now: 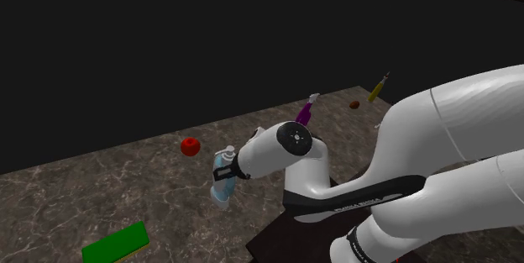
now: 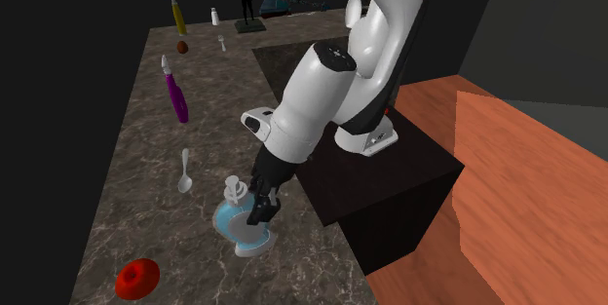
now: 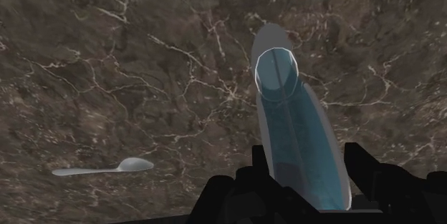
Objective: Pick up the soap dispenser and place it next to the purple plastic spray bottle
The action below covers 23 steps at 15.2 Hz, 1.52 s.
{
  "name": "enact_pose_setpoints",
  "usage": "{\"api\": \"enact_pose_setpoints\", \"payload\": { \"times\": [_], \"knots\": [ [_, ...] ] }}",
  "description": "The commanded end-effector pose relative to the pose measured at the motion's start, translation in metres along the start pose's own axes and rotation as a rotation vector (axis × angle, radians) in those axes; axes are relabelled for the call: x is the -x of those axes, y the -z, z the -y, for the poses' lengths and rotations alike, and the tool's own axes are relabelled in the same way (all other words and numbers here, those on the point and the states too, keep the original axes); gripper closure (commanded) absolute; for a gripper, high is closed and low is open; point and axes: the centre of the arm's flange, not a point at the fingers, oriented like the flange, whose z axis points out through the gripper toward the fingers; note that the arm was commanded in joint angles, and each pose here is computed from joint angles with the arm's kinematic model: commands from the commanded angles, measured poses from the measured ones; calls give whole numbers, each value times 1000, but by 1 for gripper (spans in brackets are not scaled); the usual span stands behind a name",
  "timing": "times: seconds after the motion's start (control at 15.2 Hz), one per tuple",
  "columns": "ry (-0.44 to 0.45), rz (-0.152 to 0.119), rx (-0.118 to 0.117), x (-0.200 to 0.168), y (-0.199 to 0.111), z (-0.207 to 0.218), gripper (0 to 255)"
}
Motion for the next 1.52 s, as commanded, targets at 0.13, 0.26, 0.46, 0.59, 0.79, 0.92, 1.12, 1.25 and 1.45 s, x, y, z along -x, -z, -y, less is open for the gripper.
{"api": "enact_pose_setpoints", "payload": {
  "times": [0.13,0.26,0.46,0.59,0.79,0.92,1.12,1.25,1.45],
  "knots": [
    [0,1,-1,-9,19,2,255],
    [0,1,-1,-14,28,2,255],
    [0,1,-1,-21,42,3,255],
    [0,1,-1,-26,51,3,255],
    [0,1,-1,-33,65,4,255],
    [0,1,-1,-38,75,5,255],
    [0,1,-1,-45,89,5,255],
    [0,1,-1,-50,98,6,255],
    [0,1,-1,-57,112,6,255]
  ]
}}
